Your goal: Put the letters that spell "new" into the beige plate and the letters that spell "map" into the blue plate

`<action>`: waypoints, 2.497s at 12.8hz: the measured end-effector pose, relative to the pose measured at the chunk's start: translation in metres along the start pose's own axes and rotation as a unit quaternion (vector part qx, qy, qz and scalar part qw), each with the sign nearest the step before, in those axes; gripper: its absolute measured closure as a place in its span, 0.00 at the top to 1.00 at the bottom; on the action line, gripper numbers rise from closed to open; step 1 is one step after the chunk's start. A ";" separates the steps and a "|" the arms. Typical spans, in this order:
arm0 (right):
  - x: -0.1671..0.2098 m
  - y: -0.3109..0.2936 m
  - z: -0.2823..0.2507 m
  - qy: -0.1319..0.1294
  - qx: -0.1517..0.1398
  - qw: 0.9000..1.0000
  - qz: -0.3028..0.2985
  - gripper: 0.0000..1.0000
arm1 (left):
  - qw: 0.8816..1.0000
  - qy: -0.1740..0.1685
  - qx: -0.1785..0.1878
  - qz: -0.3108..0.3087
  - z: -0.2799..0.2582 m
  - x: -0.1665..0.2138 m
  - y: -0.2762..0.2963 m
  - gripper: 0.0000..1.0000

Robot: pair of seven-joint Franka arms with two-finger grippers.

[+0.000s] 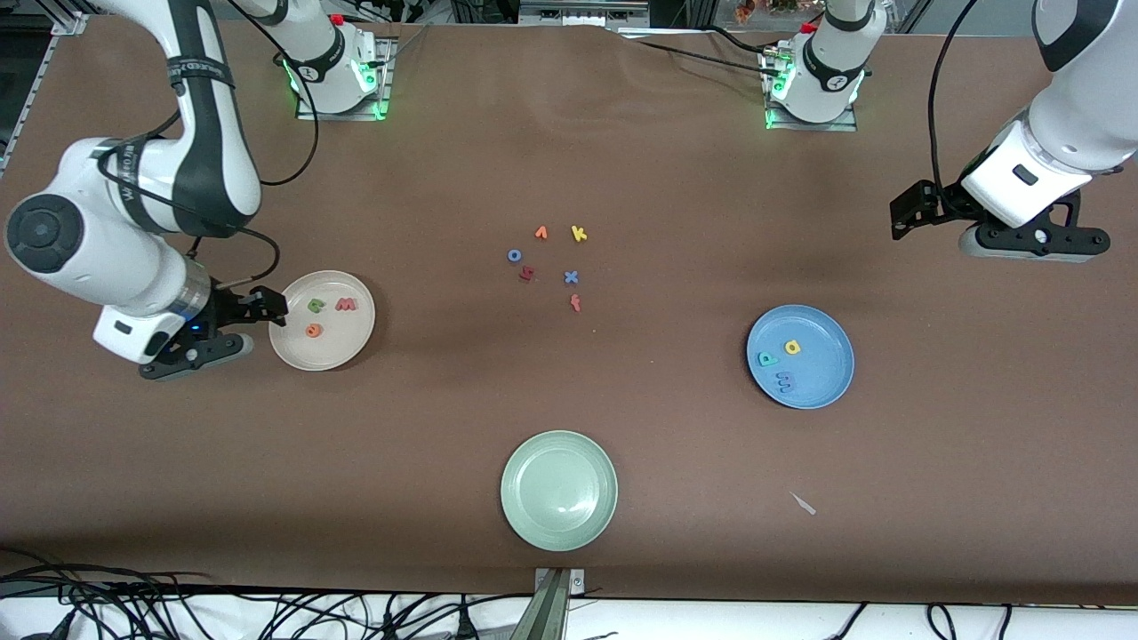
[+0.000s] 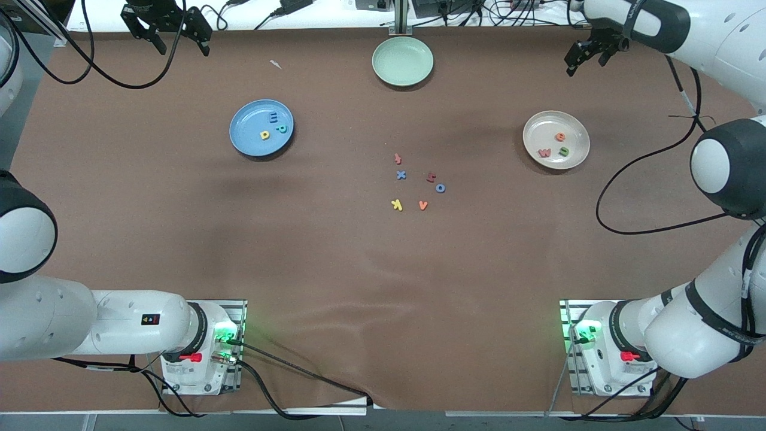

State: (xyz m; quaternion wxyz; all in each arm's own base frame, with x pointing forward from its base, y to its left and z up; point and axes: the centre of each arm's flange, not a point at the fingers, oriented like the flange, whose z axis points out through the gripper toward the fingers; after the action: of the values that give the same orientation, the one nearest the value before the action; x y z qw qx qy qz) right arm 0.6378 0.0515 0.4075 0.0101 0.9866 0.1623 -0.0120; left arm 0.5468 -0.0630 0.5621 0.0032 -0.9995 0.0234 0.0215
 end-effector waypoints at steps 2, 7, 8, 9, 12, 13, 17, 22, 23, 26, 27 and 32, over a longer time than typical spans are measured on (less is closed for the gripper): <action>0.002 0.012 -0.020 0.003 0.001 1.000 0.008 1.00 | 1.000 0.000 0.000 0.000 0.000 0.000 0.000 1.00; 0.004 0.015 -0.032 0.010 -0.001 1.000 0.009 1.00 | 1.000 0.000 0.000 0.000 0.000 0.001 0.000 1.00; 0.004 0.015 -0.033 0.010 -0.001 1.000 0.008 1.00 | 1.000 0.000 0.000 0.000 0.001 0.001 0.000 1.00; 0.004 0.014 -0.033 0.006 0.001 1.000 0.008 1.00 | 1.000 0.000 0.000 0.000 0.001 0.001 0.000 1.00; 0.004 0.013 -0.044 0.001 0.002 1.000 0.005 1.00 | 1.000 0.000 0.000 0.000 0.001 0.001 0.000 1.00; 0.005 0.011 -0.047 0.002 0.002 1.000 0.003 1.00 | 1.000 0.000 0.000 0.000 0.001 0.001 0.000 1.00; 0.010 0.003 -0.071 0.003 0.003 1.000 -0.004 1.00 | 1.000 0.001 0.000 0.000 0.000 0.001 0.000 1.00; 0.004 -0.007 -0.094 -0.030 0.016 0.999 -0.012 1.00 | 1.000 0.008 -0.001 0.001 -0.007 0.002 0.001 1.00; 0.004 -0.010 -0.099 -0.034 0.016 0.999 -0.015 1.00 | 1.000 0.007 -0.001 0.001 -0.007 0.002 0.001 1.00; 0.007 -0.016 -0.113 -0.025 0.010 0.999 -0.022 1.00 | 1.000 0.007 -0.001 0.001 -0.006 0.003 0.001 1.00; 0.009 -0.019 -0.116 -0.021 0.008 0.999 -0.024 1.00 | 1.000 0.007 -0.001 0.001 -0.006 0.003 0.001 1.00; 0.021 -0.051 -0.127 0.005 -0.053 0.996 -0.072 1.00 | 1.000 0.007 -0.001 0.002 -0.006 0.003 0.002 1.00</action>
State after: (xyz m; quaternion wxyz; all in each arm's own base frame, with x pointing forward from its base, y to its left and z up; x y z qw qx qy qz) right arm 0.6439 0.1092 0.5332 0.0604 0.9704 0.2339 0.0009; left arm 0.5496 -0.0653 0.5682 0.0022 -0.9996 0.0254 0.0146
